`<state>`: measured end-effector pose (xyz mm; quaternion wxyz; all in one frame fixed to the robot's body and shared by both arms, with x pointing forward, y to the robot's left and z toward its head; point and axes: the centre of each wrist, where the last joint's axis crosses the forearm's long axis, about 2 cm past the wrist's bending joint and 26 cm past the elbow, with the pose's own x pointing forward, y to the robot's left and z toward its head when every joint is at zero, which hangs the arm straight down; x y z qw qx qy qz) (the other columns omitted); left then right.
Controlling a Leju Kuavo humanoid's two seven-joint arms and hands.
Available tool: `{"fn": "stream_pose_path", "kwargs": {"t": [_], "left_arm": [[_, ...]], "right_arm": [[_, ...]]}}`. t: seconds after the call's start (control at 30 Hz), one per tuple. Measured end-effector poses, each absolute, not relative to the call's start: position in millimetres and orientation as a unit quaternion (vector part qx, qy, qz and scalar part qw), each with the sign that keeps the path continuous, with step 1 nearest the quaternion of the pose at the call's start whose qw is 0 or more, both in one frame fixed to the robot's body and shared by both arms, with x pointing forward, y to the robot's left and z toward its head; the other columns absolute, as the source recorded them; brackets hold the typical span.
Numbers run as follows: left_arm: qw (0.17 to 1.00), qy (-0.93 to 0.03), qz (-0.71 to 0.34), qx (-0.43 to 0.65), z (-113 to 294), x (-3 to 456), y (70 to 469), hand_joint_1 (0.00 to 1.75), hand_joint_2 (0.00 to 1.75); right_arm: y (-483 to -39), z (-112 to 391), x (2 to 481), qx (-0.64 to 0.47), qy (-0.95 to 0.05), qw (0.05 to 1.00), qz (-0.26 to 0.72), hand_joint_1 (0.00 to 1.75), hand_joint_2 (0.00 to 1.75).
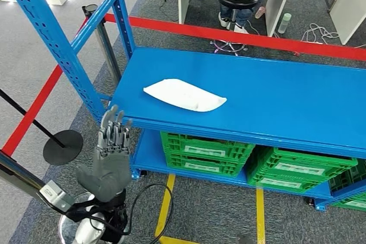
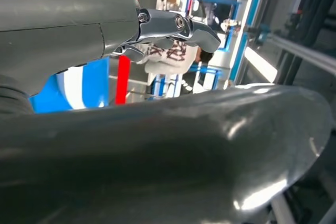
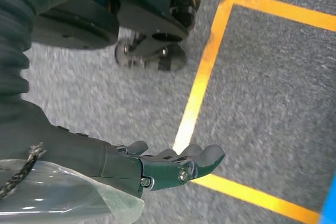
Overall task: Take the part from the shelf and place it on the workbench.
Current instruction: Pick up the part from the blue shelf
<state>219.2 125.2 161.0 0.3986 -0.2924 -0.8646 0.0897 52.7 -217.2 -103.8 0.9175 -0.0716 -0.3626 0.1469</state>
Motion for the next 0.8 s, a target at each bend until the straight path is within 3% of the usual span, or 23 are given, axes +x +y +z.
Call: {"fn": "stream_pose_path", "kwargs": {"t": [0.13,0.27,0.8], "left_arm": [[0.412,-0.853,0.078,-0.312,155.4,213.4,126.4,0.00,0.00],[0.427,-0.839,0.079,-0.328,152.5,210.5,127.4,0.00,0.00],[0.432,-0.811,0.085,-0.385,151.7,208.2,127.1,0.00,0.00]], "right_arm": [[-218.3,-104.1,51.9,-0.072,-0.345,0.927,0.129,0.00,1.75],[-219.0,-104.3,51.5,-0.078,-0.327,0.935,0.116,0.00,0.00],[-225.9,-104.0,54.0,-0.142,-0.253,0.950,0.118,0.00,0.00]]}}
